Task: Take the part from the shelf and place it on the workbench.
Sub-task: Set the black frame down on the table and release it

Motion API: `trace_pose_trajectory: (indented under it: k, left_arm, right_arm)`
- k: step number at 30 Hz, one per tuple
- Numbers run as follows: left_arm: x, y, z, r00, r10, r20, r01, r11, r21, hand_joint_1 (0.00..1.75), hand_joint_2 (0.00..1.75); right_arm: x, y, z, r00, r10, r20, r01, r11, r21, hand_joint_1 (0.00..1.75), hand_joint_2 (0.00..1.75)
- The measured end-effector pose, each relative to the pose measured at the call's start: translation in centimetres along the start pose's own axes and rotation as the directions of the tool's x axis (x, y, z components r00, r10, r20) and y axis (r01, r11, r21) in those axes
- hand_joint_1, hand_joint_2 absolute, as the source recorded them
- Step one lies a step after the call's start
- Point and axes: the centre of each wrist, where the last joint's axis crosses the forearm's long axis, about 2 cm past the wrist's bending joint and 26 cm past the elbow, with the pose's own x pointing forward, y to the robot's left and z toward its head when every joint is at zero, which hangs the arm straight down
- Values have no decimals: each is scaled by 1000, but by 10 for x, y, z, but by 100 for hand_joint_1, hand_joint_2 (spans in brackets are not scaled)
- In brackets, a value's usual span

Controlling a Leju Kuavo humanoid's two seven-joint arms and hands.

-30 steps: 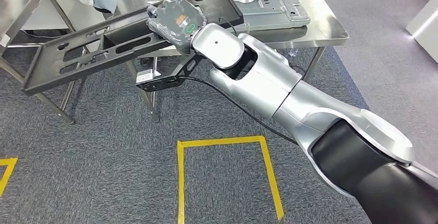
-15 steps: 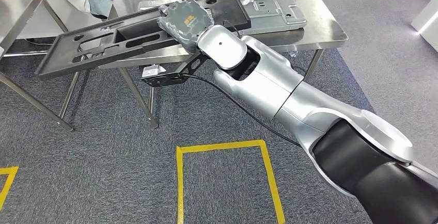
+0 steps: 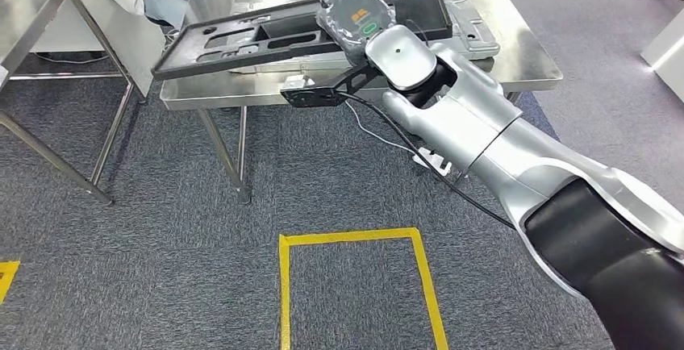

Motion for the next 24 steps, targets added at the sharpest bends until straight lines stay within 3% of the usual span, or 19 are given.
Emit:
trace_pose_trajectory:
  k: [11, 24]
  left_arm:
    - [3, -2, 1, 1000, -3, -9, 3, 1000, -19, 0, 175]
    - [4, -2, 1, 1000, 2, -21, -2, 1000, -22, 0, 175]
  right_arm:
    - [-1, -1, 0, 1000, 13, 1, -13, 1000, -8, 175, 175]
    - [22, -5, -7, 997, 11, 82, -7, 999, -47, 175, 175]
